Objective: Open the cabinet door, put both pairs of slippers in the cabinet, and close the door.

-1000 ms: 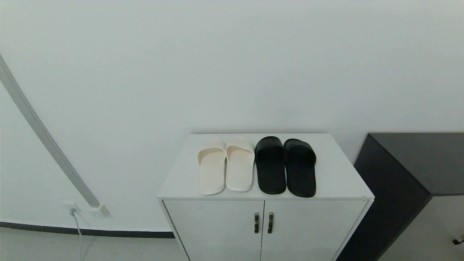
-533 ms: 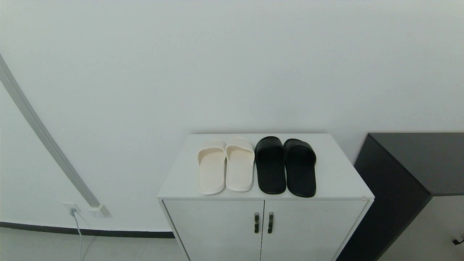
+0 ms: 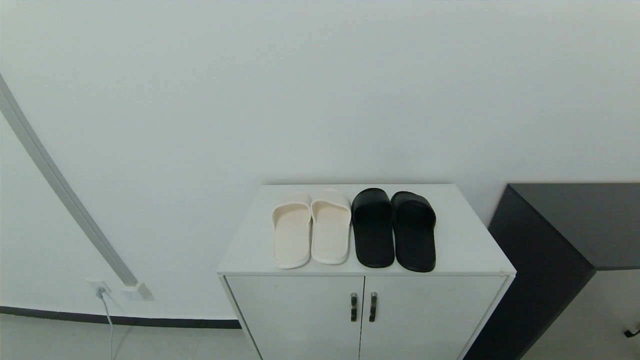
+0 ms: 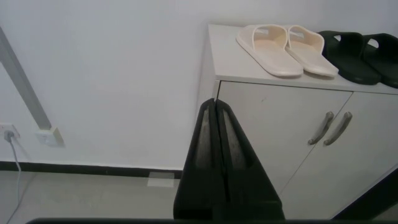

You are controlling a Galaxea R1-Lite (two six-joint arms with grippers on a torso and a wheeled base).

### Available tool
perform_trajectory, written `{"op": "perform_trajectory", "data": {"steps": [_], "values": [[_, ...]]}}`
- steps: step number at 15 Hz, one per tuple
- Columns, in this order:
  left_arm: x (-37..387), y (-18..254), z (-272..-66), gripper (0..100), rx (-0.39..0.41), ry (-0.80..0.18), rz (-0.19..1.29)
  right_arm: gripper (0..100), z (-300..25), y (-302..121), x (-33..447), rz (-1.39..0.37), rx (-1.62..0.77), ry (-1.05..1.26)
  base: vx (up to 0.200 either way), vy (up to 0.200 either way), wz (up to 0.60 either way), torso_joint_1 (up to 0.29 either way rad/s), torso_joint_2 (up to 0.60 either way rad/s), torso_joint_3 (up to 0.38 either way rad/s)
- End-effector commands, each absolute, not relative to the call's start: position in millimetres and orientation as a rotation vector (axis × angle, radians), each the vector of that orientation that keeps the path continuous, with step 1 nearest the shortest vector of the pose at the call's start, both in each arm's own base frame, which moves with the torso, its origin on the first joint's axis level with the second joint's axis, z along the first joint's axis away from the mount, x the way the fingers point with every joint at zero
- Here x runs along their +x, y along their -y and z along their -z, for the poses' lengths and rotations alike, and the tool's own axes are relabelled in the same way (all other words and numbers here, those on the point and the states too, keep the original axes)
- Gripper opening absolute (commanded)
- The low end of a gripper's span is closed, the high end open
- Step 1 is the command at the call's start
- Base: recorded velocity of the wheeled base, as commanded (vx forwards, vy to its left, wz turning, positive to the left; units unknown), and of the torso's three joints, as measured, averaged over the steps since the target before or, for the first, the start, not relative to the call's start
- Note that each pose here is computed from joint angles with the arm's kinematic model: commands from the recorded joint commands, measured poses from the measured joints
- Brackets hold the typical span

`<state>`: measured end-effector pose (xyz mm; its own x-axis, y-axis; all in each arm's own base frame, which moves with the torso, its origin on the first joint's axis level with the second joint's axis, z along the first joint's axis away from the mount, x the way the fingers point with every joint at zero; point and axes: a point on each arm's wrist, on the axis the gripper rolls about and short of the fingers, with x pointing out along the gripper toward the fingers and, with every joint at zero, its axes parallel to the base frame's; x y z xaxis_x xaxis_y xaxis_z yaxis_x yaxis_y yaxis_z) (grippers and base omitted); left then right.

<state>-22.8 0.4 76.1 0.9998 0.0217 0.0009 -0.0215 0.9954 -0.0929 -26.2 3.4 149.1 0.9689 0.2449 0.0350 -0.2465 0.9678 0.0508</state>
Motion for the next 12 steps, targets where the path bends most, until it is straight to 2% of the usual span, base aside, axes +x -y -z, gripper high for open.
{"op": "perform_trajectory", "data": {"steps": [1,3,5,12], "values": [[-22.7,-0.4,-76.0,0,-0.092,0.0,-0.023,100,-148.3,-11.9,42.4,-0.402,0.081,-0.272,0.0,0.0,0.0,0.0,0.0,0.0],[-22.7,-0.4,-76.0,0,-0.092,0.0,-0.023,100,-158.3,-24.9,84.1,-0.47,0.071,-0.279,0.0,0.0,0.0,0.0,0.0,0.0],[-22.8,-0.4,-76.1,0,-0.092,0.003,-0.023,100,-161.7,-45.1,117.6,-0.45,0.058,-0.318,0.0,0.0,0.0,0.0,0.0,0.0],[-22.7,-0.4,-76.1,0,-0.092,0.001,-0.023,100,-172.8,-151.8,178.8,-0.368,0.095,-0.365,0.0,0.0,0.0,0.0,0.0,0.0]]}}
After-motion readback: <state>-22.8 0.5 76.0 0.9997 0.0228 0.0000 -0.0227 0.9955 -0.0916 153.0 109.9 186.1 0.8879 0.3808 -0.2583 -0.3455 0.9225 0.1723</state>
